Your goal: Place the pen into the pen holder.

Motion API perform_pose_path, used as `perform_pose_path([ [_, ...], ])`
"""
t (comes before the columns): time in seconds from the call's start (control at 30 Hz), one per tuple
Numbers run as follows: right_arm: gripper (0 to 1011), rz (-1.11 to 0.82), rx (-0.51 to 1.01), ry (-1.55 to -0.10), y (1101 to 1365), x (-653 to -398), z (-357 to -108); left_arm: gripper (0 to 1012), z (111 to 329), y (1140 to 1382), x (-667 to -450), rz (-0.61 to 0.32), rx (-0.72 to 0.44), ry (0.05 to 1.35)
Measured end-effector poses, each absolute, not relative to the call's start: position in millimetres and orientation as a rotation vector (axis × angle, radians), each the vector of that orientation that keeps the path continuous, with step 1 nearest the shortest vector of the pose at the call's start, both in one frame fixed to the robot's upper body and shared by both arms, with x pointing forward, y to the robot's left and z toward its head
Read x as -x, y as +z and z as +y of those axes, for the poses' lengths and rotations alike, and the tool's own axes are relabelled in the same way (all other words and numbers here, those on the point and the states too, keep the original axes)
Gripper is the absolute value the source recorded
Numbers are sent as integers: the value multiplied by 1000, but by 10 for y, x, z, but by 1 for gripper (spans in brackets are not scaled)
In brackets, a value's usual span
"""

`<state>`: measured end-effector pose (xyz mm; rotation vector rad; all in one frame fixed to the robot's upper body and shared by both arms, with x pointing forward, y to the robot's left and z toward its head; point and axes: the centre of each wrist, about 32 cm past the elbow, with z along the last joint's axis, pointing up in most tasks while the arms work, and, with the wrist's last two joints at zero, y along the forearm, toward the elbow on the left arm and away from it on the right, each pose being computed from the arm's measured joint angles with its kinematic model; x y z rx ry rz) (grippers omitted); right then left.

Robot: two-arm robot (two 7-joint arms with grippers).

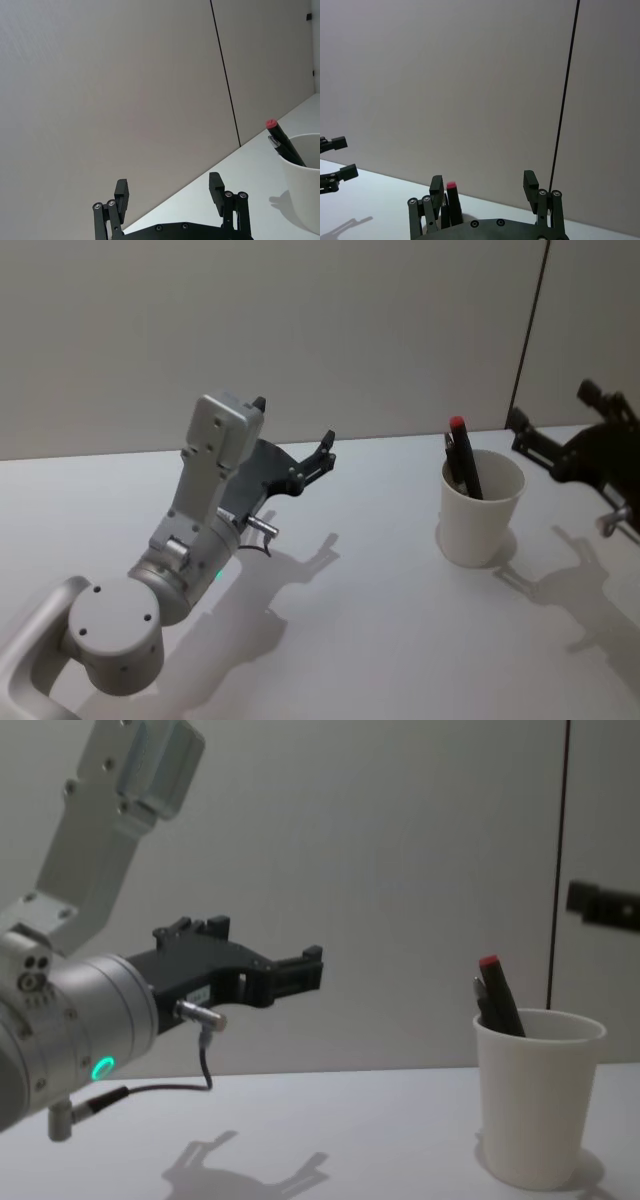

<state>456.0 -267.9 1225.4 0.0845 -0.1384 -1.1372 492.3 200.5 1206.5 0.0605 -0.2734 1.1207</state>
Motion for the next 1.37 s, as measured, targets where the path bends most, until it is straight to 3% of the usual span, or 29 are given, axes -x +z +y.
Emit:
perform_pose_path([
  [0.53, 1001, -75, -26, -1227, 11893, -4437, -2380, 1001, 1984, 12044, -4920, -267, -61, 1124],
  [1.37, 1001, -74, -25, -1230, 11885, -4434, -2372, 1001, 1984, 12044, -4920, -268, -61, 1124],
])
